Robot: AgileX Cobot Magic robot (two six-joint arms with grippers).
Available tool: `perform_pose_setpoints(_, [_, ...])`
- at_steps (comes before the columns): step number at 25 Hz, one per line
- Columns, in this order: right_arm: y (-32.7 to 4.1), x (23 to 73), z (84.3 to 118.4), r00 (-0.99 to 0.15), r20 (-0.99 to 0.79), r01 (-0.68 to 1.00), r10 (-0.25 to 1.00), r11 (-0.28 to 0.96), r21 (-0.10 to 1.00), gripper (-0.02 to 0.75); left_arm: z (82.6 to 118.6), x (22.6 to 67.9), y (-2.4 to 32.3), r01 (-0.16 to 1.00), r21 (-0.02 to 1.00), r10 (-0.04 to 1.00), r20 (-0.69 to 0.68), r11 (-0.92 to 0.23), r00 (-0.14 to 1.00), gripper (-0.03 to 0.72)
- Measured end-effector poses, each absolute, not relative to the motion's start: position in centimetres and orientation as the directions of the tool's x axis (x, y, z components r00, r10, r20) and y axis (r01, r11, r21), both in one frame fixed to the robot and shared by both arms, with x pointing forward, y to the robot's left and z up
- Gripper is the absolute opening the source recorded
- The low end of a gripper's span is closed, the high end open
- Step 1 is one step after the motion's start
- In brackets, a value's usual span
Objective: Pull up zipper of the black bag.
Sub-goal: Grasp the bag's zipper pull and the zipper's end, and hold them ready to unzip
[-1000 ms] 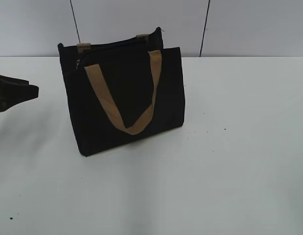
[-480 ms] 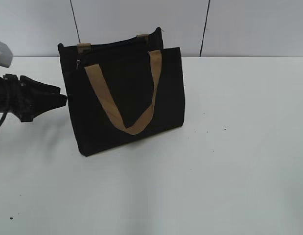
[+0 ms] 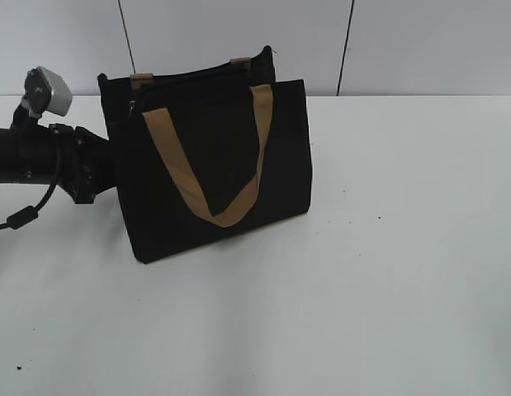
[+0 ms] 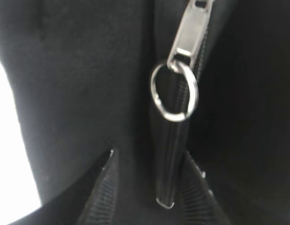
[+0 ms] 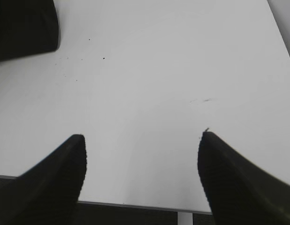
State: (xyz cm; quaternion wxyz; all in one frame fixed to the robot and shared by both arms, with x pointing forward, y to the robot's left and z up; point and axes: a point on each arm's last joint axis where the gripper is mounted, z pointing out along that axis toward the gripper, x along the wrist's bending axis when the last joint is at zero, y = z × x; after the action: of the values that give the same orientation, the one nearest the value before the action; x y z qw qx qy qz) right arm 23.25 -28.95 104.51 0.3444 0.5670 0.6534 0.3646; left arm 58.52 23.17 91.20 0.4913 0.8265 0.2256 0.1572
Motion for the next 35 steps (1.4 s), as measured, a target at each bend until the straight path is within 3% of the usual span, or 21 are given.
perform_pose_setpoints(8, [-29.0,23.3,104.5,-0.12,-0.037,0.49,0.992,0.091,0.867,0.566,90.8,58.6,22.8,0.229,0.867,0.53,0.047,-0.443,0.847,0.314])
perform_pose_setpoints(11, [-29.0,23.3,104.5,-0.12,-0.037,0.49,0.992,0.091,0.867,0.566,90.7,58.7,22.8,0.231,0.865,0.532,0.049,-0.446,0.845,0.23])
perform_pose_setpoints(15, [-28.9,23.2,104.5,-0.124,-0.037,0.487,0.992,0.093,0.868,0.566,90.4,58.8,23.1,0.271,0.845,0.566,0.045,-0.462,0.823,0.06])
perform_pose_setpoints(17, [-28.7,23.3,105.0,-0.154,-0.039,0.481,0.987,0.11,0.87,0.566,90.3,58.9,23.2,0.302,0.838,0.588,0.028,-0.455,0.808,0.027])
perform_pose_setpoints(24, [-27.8,27.6,110.2,-0.283,-0.011,0.554,0.959,0.173,0.815,0.559,91.7,58.8,23.3,0.333,0.844,0.623,0.001,-0.42,0.782,0.019])
perform_pose_setpoints(35, [-26.6,39.2,116.4,-0.501,0.005,0.572,0.865,0.327,0.753,0.384,94.1,58.1,23.2,0.323,0.849,0.609,-0.002,-0.419,0.793,0.017])
